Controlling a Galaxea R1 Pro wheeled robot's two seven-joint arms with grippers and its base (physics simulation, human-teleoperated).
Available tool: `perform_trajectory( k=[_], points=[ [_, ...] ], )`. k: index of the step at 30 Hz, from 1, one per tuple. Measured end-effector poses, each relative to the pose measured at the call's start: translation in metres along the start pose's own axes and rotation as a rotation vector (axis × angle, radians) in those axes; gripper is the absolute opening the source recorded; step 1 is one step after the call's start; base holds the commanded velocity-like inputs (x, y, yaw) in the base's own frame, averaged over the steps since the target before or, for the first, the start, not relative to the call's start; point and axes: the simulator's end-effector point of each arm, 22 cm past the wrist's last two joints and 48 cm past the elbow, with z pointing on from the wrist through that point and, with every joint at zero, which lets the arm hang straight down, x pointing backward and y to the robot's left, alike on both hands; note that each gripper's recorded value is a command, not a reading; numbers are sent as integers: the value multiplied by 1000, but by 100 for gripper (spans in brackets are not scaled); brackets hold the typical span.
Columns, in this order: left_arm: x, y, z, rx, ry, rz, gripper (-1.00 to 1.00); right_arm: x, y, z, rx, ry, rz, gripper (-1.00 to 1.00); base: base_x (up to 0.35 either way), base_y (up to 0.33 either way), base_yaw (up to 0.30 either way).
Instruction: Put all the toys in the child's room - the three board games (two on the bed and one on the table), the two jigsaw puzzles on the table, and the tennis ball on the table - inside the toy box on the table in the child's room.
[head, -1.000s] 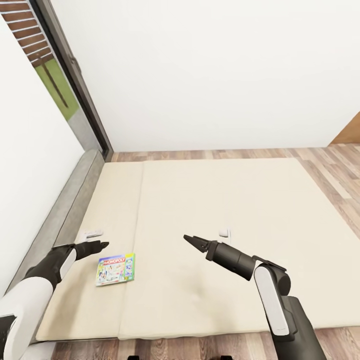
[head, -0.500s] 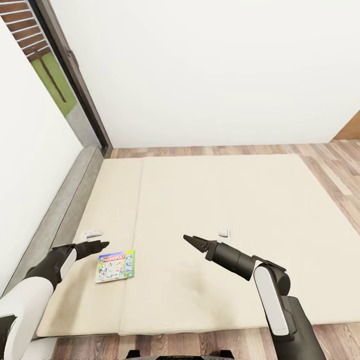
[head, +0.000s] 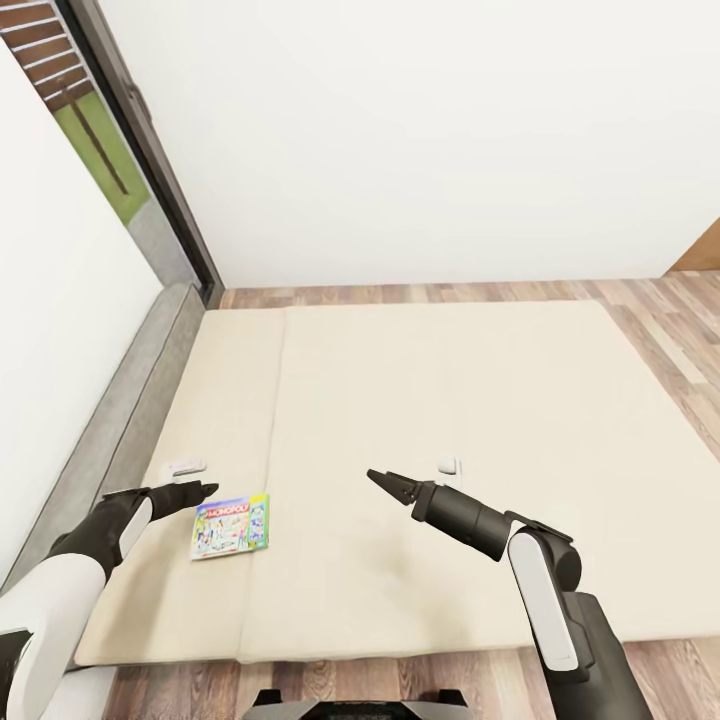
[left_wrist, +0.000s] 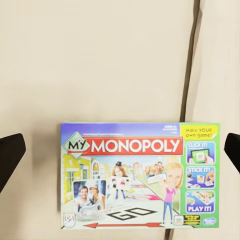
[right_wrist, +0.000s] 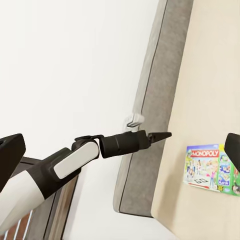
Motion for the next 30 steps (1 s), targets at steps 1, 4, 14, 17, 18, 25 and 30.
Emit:
perform_trajectory(
  k=[1, 4, 14, 17, 18, 25, 30],
  points=[
    [1, 0, 1, 0, 2, 0, 100, 0, -1, 0, 1, 1, 1, 100, 0, 0, 0],
    [4, 0, 2, 7, 9, -1, 100, 2, -3, 0, 3, 2, 6, 100, 0, 0, 0],
    [11, -26, 4, 153, 27, -1, 100, 6, -11, 1, 10, 8, 20, 100, 0, 0, 0],
    [12, -26, 4, 171, 30, 0, 100, 7, -13, 2, 12, 10, 25, 100, 0, 0, 0],
    [12, -25, 4, 173, 32, -1, 100, 8, -14, 2, 13, 11, 26, 100, 0, 0, 0],
    [14, -11, 4, 167, 38, 0, 100, 11, -19, 2, 18, 15, 35, 100, 0, 0, 0],
    [14, -1, 3, 163, 38, -6, 100, 13, -23, 3, 21, 17, 42, 100, 0, 0, 0]
  ],
)
